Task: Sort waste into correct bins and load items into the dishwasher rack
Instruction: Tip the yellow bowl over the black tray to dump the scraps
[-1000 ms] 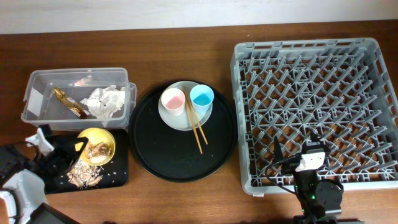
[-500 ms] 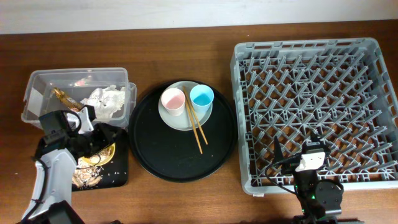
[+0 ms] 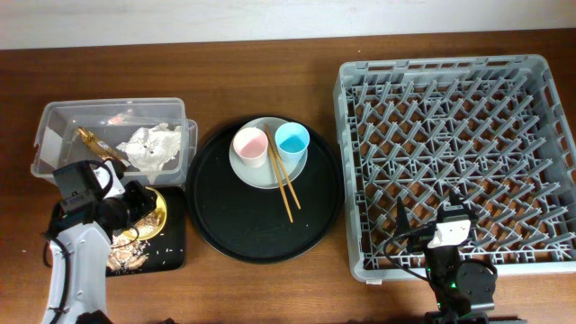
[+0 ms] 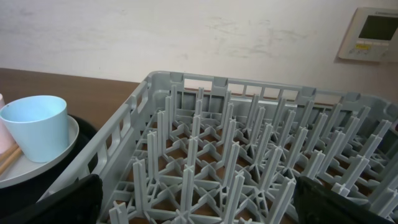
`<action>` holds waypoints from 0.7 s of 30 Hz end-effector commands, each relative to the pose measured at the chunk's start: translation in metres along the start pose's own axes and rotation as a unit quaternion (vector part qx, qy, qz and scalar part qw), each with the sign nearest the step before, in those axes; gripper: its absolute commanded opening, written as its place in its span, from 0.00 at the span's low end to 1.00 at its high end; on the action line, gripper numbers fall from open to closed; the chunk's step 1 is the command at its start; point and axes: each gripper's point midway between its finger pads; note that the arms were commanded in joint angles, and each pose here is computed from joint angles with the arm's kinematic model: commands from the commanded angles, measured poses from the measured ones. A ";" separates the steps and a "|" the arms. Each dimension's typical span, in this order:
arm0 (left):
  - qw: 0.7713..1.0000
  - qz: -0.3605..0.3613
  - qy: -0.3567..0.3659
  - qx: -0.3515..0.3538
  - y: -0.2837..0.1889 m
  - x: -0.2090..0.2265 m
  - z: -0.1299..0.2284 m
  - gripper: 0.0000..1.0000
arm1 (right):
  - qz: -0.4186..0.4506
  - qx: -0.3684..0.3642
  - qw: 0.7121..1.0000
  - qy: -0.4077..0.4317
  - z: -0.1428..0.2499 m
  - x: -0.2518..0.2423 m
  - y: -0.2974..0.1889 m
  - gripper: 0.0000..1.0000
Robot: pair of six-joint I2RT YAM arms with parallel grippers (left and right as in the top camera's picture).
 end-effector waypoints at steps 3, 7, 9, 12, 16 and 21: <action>1.000 0.021 0.000 -0.007 0.001 -0.007 -0.003 0.29 | -0.001 0.001 1.000 0.004 0.002 0.000 0.000 0.98; 1.000 0.010 0.005 -0.003 0.008 -0.002 -0.004 0.29 | -0.001 0.002 1.000 0.004 0.002 0.000 0.000 0.98; 1.000 0.015 0.011 0.009 0.021 -0.005 -0.001 0.28 | -0.001 0.002 1.000 0.004 0.002 0.000 0.000 0.98; 0.999 0.027 0.016 0.004 0.022 -0.010 -0.004 0.23 | -0.001 0.002 1.000 0.004 0.002 0.000 0.000 0.98; 1.000 0.012 0.015 0.007 0.023 -0.005 -0.002 0.24 | -0.001 0.002 1.000 0.004 0.002 0.000 0.000 0.98; 0.999 0.001 0.001 0.046 0.037 0.004 0.014 0.24 | -0.001 0.002 1.000 0.004 0.002 0.000 0.000 0.98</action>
Point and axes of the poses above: each gripper's point midway between its finger pads, its own y axis out along the fingers, its own x axis along the line the jaws close on, z = x × y, and after that the axes turned 12 degrees about y, right-handed
